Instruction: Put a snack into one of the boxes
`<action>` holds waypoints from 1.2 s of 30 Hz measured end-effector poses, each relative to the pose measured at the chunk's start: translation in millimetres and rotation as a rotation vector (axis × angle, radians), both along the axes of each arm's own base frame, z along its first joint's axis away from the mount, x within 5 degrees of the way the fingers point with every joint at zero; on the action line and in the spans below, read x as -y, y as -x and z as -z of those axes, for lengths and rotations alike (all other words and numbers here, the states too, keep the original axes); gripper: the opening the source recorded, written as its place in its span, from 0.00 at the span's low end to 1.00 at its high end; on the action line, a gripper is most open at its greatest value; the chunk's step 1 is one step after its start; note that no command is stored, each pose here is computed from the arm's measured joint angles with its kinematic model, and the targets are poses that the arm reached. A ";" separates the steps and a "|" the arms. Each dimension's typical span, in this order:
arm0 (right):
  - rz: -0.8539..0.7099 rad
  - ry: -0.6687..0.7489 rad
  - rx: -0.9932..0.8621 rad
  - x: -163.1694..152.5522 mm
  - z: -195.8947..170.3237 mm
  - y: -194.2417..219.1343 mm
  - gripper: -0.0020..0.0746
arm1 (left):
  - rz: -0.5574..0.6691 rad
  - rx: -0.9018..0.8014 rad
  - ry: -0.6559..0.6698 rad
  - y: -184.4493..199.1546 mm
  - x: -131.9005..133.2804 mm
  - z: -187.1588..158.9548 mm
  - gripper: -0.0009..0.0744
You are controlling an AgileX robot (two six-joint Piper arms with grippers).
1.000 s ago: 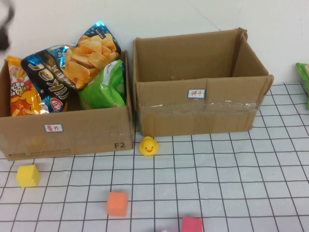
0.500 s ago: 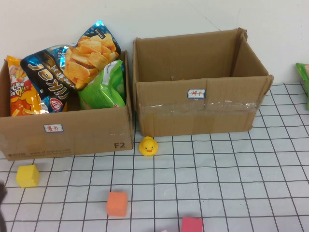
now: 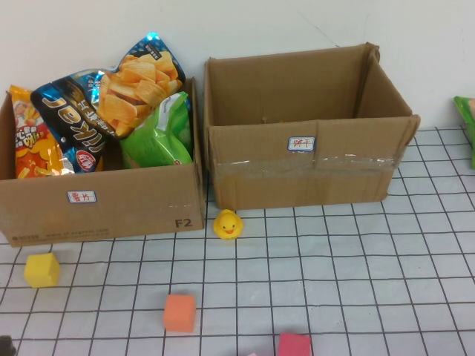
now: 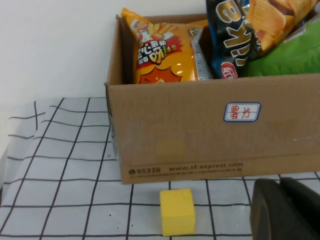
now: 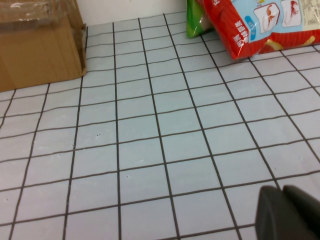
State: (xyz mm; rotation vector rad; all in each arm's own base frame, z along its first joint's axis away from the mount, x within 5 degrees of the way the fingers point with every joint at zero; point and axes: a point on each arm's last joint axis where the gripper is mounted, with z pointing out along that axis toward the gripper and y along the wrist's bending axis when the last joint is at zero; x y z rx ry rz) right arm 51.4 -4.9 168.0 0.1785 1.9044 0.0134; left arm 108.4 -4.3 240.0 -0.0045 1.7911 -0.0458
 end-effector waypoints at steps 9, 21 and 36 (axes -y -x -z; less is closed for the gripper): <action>0.000 -0.002 0.000 -0.1 0.0 0.0 0.03 | 0.015 0.136 0.009 27.4 -1.0 7.5 0.01; 0.000 -0.002 0.000 -0.1 0.0 0.0 0.03 | -0.001 0.315 -0.036 51.0 -5.3 8.8 0.01; 0.000 -0.002 0.000 -0.1 0.0 0.0 0.03 | 0.138 0.304 0.070 52.7 8.1 9.3 0.01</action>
